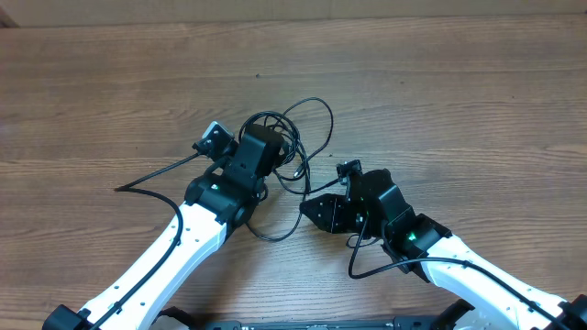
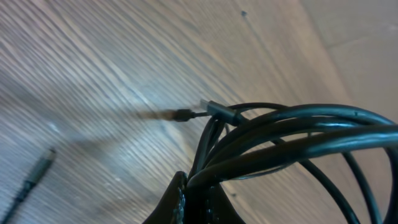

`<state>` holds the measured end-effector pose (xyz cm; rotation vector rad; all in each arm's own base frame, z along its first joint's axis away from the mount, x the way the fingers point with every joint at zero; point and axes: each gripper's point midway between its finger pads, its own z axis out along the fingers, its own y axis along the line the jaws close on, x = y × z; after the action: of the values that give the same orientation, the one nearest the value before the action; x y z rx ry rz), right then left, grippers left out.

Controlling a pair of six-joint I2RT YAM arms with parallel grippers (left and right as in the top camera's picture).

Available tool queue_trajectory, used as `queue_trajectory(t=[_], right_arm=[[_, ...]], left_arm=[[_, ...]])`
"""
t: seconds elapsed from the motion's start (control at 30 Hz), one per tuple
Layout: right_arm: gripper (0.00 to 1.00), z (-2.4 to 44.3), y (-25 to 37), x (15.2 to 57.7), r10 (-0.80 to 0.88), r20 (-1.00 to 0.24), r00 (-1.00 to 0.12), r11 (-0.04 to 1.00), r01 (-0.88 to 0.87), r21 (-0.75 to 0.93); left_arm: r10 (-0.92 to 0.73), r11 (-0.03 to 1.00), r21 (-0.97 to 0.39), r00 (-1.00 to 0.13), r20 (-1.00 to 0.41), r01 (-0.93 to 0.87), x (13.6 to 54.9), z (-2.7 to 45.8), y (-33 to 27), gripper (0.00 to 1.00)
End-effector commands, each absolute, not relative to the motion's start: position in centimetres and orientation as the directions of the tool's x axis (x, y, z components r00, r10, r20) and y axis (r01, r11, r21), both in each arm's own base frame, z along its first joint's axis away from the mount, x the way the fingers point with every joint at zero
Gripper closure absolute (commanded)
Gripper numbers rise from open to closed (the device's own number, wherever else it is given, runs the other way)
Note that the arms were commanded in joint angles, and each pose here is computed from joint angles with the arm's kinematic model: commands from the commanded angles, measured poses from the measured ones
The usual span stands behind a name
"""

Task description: Untangle cables

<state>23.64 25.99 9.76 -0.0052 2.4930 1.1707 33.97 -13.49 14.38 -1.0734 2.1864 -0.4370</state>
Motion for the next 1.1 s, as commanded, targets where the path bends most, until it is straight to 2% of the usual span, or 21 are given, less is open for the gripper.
queue_trajectory(t=[0.0,0.07,0.37,0.43,0.6,0.8,0.93,1.07], right_arm=[[0.42,10.2,24.8,25.6,0.229,-0.392,-0.891,0.685,-0.139,0.715],[0.38,10.4,24.4,26.1,0.246,-0.398,-0.884,0.682,-0.134,0.719],[0.35,12.6,24.3,28.2,0.302,-0.461,-0.834,0.644,-0.178,0.744],[0.34,14.1,25.0,28.4,0.303,-0.488,-0.819,0.602,-0.233,0.764],[0.3,17.7,26.8,28.2,0.289,-0.546,-0.786,0.483,-0.373,0.792],[0.28,17.1,26.9,27.9,0.273,-0.534,-0.8,0.494,-0.36,0.792],[0.32,16.9,27.0,27.7,0.266,-0.528,-0.806,0.496,-0.355,0.792],[0.46,16.9,27.3,27.4,0.257,-0.528,-0.809,0.492,-0.361,0.792]], left_arm=[[-0.719,0.694,-0.461,-0.49,-0.493,-0.553,34.0,14.2,-12.0,0.96],[-0.68,0.731,-0.42,-0.522,-0.515,-0.537,33.7,14.0,-11.7,0.96],[-0.494,0.849,-0.196,-0.605,-0.625,-0.491,32.7,13.5,-9.0,0.96],[-0.455,0.874,-0.175,-0.636,-0.624,-0.454,32.7,13.4,-9.3,0.96],[-0.452,0.887,-0.217,-0.675,-0.584,-0.406,32.6,13.1,-10.8,0.96],[-0.465,0.884,-0.324,-0.712,-0.526,-0.337,32.9,13.3,-13.4,0.96],[-0.458,0.883,-0.358,-0.722,-0.519,-0.303,33.0,13.6,-14.7,0.96],[-0.443,0.889,-0.364,-0.717,-0.539,-0.276,33.0,13.9,-15.7,0.96]])
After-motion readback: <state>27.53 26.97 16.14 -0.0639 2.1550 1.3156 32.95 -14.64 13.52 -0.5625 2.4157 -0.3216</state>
